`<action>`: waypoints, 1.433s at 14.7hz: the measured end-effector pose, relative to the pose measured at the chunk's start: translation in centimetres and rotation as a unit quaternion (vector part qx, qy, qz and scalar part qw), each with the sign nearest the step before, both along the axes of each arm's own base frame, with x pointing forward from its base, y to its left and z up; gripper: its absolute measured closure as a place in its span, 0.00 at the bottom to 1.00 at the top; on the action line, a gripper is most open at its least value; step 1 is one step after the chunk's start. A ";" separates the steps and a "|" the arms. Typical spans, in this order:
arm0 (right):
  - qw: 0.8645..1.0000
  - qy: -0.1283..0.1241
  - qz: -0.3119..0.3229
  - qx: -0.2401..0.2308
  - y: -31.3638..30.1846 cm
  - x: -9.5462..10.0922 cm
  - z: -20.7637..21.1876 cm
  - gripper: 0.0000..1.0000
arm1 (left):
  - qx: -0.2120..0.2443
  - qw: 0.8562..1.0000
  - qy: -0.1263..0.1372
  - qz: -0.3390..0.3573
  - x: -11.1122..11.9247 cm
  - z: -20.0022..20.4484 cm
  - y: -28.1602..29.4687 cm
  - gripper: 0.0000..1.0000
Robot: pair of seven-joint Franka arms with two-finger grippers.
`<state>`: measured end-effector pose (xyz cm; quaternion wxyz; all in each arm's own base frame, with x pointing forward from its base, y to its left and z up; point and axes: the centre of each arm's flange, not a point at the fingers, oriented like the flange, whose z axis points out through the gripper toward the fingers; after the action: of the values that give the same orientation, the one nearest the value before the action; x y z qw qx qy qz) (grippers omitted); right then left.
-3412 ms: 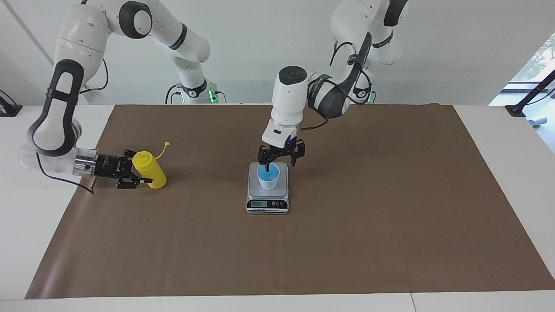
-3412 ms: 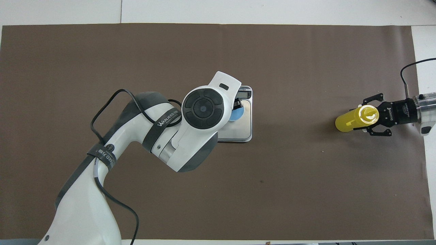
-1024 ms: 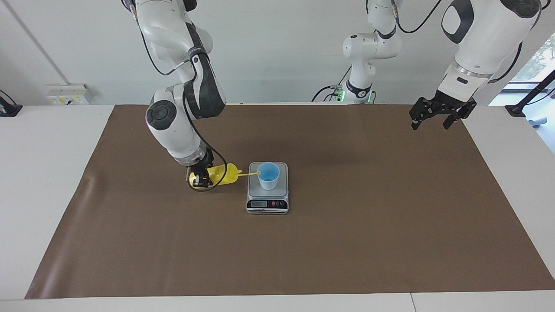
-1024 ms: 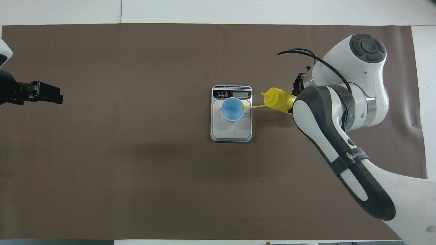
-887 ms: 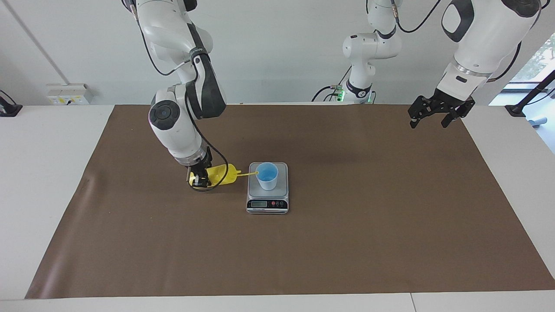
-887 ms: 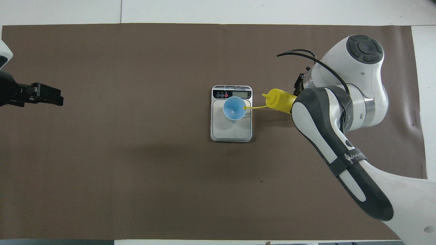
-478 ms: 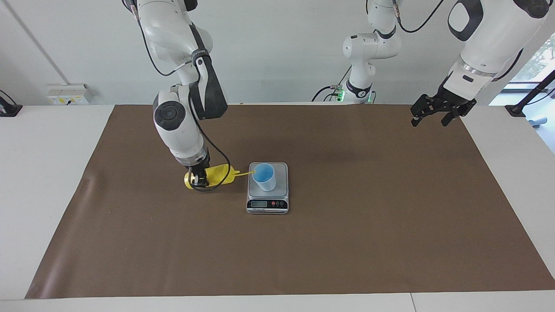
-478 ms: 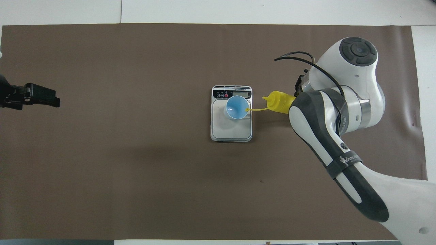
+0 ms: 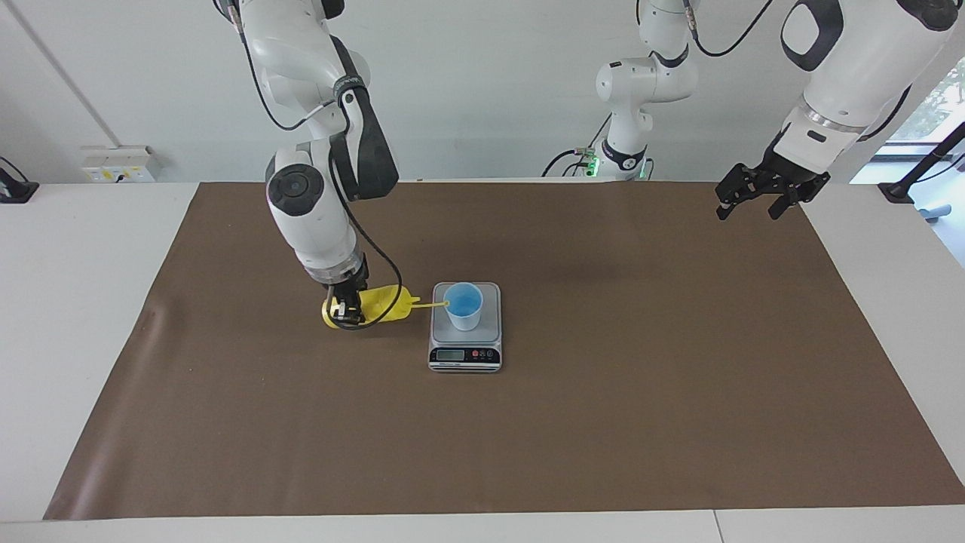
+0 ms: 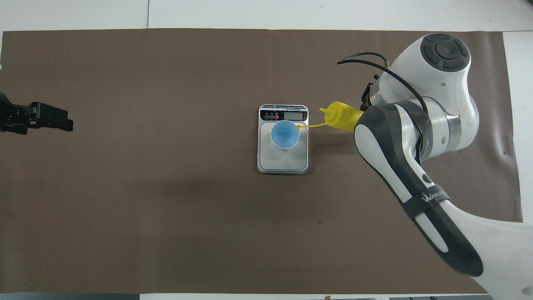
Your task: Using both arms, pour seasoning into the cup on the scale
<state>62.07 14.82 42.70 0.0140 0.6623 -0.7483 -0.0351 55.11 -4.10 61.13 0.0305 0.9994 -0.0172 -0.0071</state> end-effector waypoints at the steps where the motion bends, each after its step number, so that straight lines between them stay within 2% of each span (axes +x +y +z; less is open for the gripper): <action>1: 1.000 0.000 -0.002 0.001 0.0 0.2 0.7 0.54 | 0.000 1.000 0.000 0.000 0.0 0.0 0.0 0.00; 3: 1.000 0.003 -0.006 0.003 -0.1 0.5 1.5 0.54 | 0.000 1.000 0.000 0.000 0.0 0.0 0.0 0.00; 9: 0.999 0.044 0.012 -0.012 -1.3 0.2 0.4 0.54 | 0.000 1.000 0.000 0.000 0.0 0.0 0.0 0.00; 14: 0.997 0.054 0.034 -0.037 -1.9 -0.2 -0.6 0.54 | 0.000 1.000 0.000 0.000 0.0 0.0 0.0 0.00; 21: 0.994 0.073 0.060 -0.048 0.6 -1.4 -1.7 0.54 | 0.000 1.000 0.000 0.000 0.0 0.0 0.0 0.00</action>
<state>60.63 15.47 41.03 0.1019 0.6999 -0.7054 -0.0464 55.11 -4.09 61.13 0.0305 0.9994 -0.0170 -0.0070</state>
